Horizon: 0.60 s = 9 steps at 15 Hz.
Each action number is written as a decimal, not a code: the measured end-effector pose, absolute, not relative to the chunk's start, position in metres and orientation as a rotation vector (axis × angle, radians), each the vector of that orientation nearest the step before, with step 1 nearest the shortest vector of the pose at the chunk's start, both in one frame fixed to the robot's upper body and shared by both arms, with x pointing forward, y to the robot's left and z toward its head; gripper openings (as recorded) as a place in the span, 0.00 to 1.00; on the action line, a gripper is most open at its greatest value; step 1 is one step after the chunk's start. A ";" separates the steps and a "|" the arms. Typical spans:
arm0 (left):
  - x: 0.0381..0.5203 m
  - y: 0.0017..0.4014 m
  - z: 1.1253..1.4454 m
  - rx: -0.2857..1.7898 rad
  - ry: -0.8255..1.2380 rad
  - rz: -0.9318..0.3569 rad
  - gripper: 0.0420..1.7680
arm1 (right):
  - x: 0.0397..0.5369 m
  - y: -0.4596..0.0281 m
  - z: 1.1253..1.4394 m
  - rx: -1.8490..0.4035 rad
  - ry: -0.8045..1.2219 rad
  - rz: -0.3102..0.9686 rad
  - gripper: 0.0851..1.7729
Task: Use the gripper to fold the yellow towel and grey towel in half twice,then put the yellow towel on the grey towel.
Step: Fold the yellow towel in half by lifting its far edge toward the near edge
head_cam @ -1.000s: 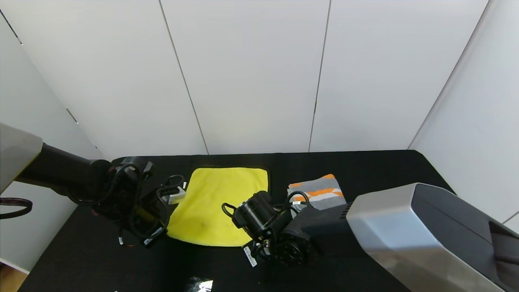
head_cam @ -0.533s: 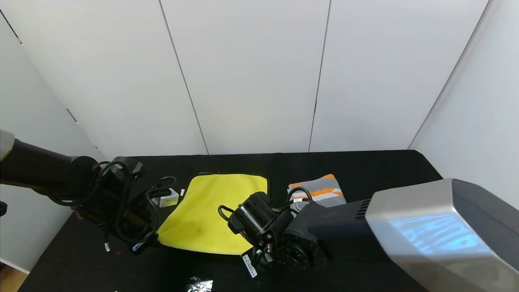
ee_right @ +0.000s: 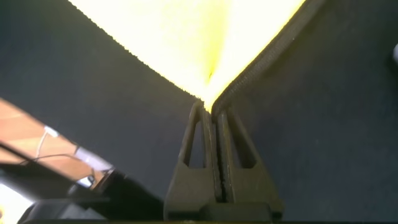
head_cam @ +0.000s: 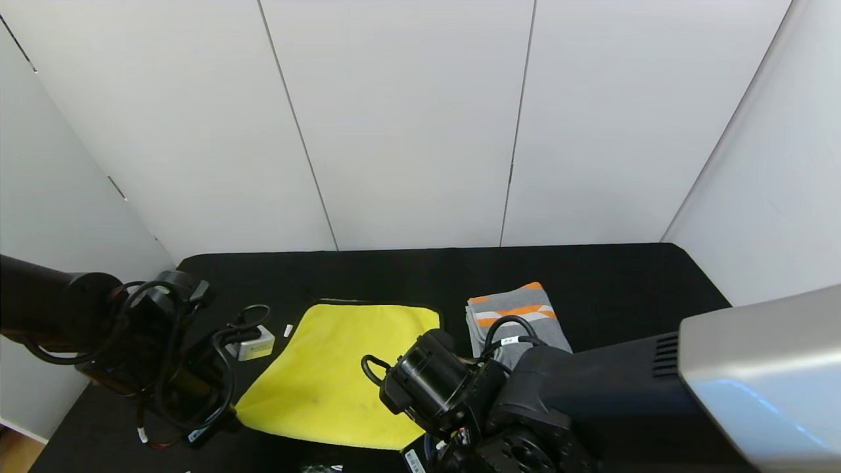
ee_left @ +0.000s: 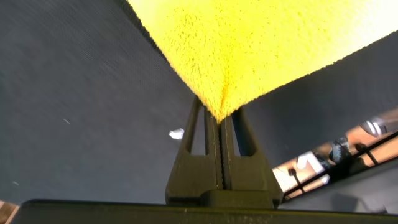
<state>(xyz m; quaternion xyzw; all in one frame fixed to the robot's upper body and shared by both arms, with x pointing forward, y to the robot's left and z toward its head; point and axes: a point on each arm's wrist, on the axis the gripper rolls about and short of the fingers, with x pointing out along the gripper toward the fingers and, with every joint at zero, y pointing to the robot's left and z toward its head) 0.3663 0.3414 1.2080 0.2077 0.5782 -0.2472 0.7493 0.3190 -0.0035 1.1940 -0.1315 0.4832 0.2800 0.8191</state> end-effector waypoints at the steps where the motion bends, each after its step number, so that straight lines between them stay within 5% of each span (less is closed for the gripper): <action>1: 0.360 0.341 1.209 0.453 1.267 -0.542 0.04 | 0.314 -0.004 1.196 -0.275 1.033 0.600 0.03; 9: 0.343 0.341 1.222 0.415 1.216 -0.553 0.04 | 0.309 -0.007 1.217 -0.234 0.982 0.617 0.03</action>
